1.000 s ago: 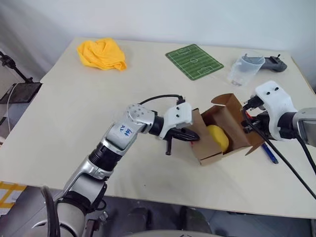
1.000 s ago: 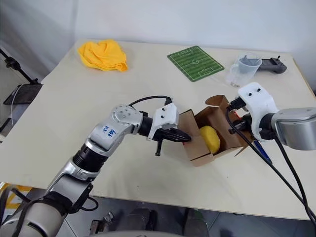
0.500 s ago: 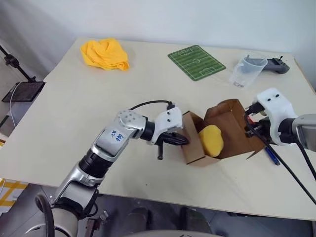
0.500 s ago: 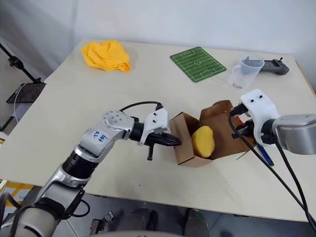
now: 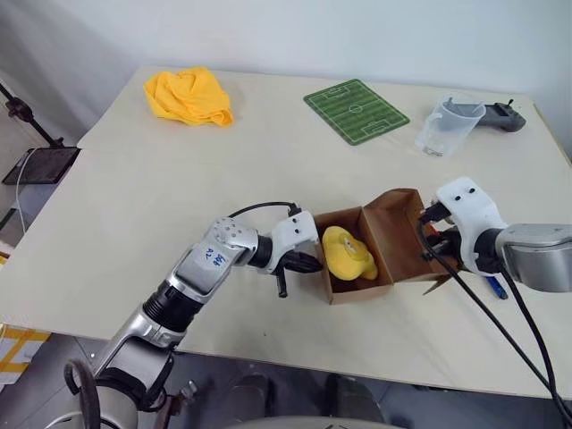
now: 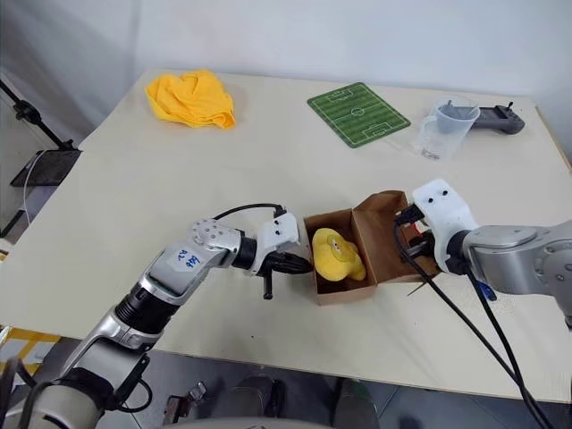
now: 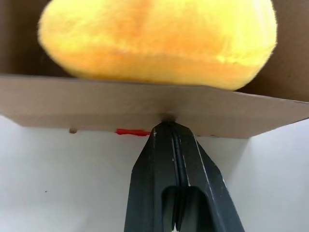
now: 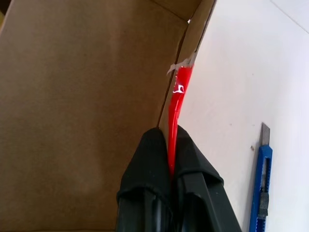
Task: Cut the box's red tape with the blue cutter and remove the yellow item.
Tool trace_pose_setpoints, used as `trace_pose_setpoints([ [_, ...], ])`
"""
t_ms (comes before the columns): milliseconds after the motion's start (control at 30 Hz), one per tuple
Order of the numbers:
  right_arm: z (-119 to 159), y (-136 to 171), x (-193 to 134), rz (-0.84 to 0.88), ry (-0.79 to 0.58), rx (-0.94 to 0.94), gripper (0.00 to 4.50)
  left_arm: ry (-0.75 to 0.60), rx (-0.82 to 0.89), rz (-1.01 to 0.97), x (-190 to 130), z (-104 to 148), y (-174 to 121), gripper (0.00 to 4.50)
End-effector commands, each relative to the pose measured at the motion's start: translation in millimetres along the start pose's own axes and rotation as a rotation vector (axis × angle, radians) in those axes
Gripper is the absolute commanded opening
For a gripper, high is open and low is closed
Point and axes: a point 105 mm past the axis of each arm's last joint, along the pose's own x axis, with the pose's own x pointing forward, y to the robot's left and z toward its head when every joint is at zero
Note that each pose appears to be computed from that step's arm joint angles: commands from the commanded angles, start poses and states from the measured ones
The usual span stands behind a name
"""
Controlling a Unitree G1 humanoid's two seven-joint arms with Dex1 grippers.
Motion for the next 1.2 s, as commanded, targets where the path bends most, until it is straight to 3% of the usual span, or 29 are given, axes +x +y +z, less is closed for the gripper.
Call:
trace_pose_setpoints([
  [33,6.6,3.4,-6.5,0.001,-0.052,-0.033,0.22,-0.065,0.011,-0.017,-6.5,15.7,-4.0,0.55],
  [100,12.2,-1.9,-11.9,0.008,-0.091,0.001,0.64,-0.051,0.011,-0.035,-12.0,11.4,-6.1,1.09],
  [300,25.4,-23.9,-36.2,0.013,-0.230,0.034,2.70,-0.062,0.059,0.012,-38.8,8.4,7.3,2.93],
  [400,38.8,-27.6,-61.0,0.116,-0.435,0.037,3.68,-0.131,0.138,0.098,-83.2,9.9,31.1,3.78],
  [500,38.0,-27.6,-85.7,0.244,-0.631,0.017,4.48,-0.292,0.106,0.056,-128.0,12.2,29.5,4.47],
  [667,28.4,-27.3,-111.1,0.317,-0.896,-0.130,4.48,-0.336,0.125,0.157,-169.6,-27.1,28.8,4.47],
  [800,14.3,20.8,-122.4,0.625,-0.917,-0.396,4.48,-0.209,-0.063,0.245,-196.6,-85.3,20.9,4.47],
  [900,11.3,27.8,-122.9,0.665,-0.889,-0.459,4.48,-0.175,-0.128,0.299,-210.9,-104.2,9.5,4.47],
  [1000,8.7,20.2,-123.9,0.646,-0.847,-0.469,4.48,-0.197,-0.055,0.283,-205.7,-86.1,2.2,4.47],
  [1133,11.2,11.6,-126.2,0.621,-0.807,-0.510,4.48,-0.382,0.043,0.148,-179.0,-0.1,10.6,4.47],
  [1200,14.4,8.9,-126.5,0.608,-0.800,-0.506,4.48,-0.356,0.074,0.021,-158.4,35.6,11.4,4.47],
])
